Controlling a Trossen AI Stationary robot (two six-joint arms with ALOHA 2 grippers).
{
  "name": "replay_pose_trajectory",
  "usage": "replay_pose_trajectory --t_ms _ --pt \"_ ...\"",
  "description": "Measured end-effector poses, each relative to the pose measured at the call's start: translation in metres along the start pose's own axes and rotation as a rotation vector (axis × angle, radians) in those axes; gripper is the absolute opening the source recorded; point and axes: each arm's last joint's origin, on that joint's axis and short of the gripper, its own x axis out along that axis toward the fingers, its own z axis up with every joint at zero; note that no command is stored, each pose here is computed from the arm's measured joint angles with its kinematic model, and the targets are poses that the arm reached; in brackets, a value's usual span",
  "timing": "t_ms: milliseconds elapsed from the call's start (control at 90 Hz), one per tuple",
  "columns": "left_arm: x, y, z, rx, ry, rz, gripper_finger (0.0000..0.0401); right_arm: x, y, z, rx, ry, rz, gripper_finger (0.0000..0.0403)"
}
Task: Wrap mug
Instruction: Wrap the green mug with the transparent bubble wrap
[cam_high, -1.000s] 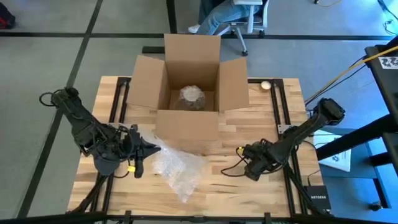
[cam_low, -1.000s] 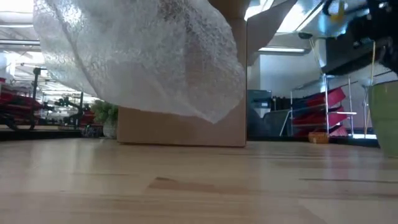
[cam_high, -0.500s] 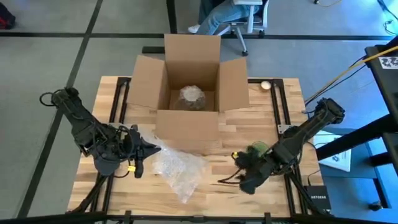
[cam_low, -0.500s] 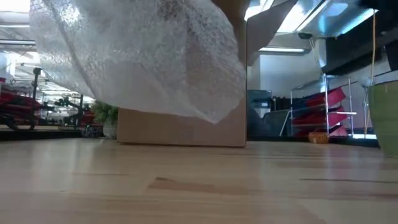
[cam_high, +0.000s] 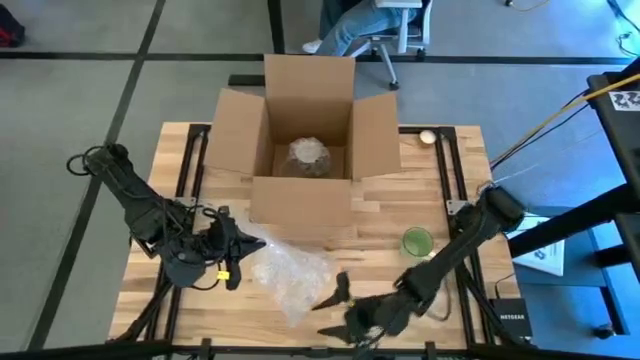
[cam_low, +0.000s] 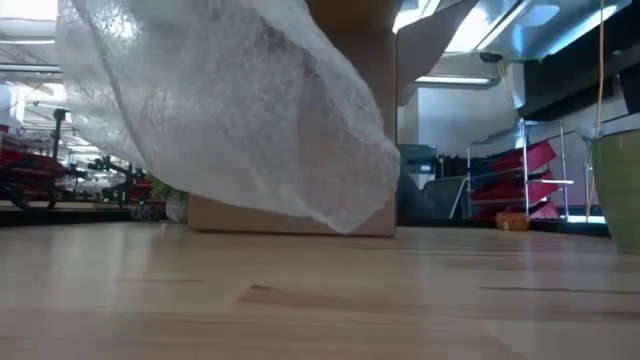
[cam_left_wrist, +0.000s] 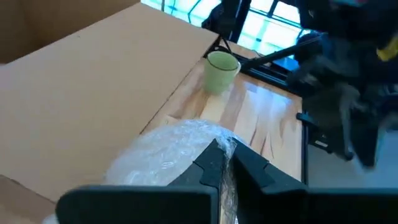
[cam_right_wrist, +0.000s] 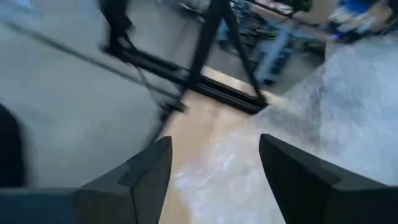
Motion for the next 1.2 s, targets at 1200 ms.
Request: replay_pose_trajectory --t_ms 1200 --pt "0.009 0.005 0.006 -0.003 -0.011 0.034 0.0000 0.084 0.021 -0.011 -0.182 0.352 -0.813 0.0144"
